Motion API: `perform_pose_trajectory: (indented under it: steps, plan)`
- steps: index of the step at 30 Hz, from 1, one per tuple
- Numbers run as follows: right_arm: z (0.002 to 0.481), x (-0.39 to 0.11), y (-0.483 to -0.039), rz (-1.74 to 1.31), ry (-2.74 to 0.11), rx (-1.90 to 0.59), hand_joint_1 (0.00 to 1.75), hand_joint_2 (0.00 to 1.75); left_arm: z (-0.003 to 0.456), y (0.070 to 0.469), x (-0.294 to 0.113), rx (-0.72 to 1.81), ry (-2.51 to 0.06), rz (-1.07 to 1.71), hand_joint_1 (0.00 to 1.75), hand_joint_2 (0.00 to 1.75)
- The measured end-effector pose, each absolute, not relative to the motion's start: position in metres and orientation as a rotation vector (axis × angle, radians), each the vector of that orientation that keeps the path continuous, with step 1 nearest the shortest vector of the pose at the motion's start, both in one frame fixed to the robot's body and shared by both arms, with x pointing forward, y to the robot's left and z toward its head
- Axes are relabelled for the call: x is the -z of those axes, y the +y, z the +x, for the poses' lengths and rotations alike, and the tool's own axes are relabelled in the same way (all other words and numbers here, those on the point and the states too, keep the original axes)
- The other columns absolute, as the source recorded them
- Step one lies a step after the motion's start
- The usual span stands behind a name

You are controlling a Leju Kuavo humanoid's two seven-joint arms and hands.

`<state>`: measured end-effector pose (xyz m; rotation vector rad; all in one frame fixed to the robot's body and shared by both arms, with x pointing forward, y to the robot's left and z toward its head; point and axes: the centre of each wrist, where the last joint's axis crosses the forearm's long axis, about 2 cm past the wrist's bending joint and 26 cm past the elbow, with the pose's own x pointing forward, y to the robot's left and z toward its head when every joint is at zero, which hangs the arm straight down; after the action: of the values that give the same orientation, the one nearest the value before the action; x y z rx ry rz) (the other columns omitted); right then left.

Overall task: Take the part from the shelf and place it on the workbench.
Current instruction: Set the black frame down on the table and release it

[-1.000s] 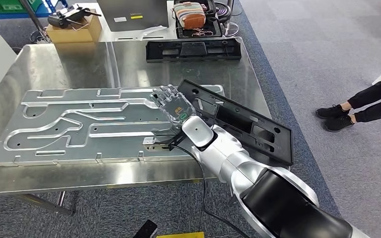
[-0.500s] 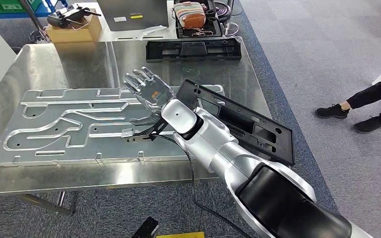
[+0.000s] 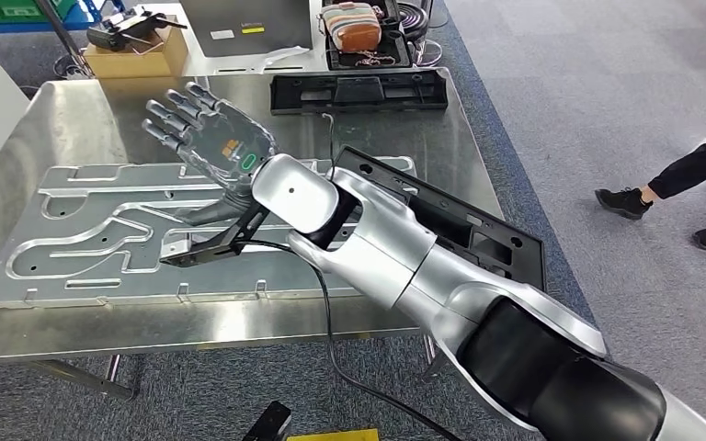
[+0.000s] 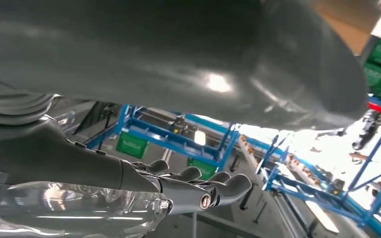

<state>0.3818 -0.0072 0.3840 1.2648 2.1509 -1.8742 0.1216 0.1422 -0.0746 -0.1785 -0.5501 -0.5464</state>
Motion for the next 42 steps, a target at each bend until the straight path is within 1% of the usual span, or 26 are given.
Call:
perform_pose_trajectory:
  steps: [6, 14, 42]
  plan:
    - [0.359, -0.385, -0.003, 1.141, 2.115, 1.868, 0.00, 0.00, 0.121, 0.142, 0.075, 0.548, -0.551, -0.166, 0.00, 0.00]
    - [0.338, -0.380, 0.001, 1.074, 2.068, 1.820, 0.00, 0.00, 0.118, 0.143, 0.076, 0.523, -0.530, -0.142, 0.00, 0.00]
    - [0.331, -0.370, 0.000, 1.014, 2.040, 1.831, 0.00, 0.00, 0.114, 0.145, 0.077, 0.491, -0.511, -0.149, 0.00, 0.00]
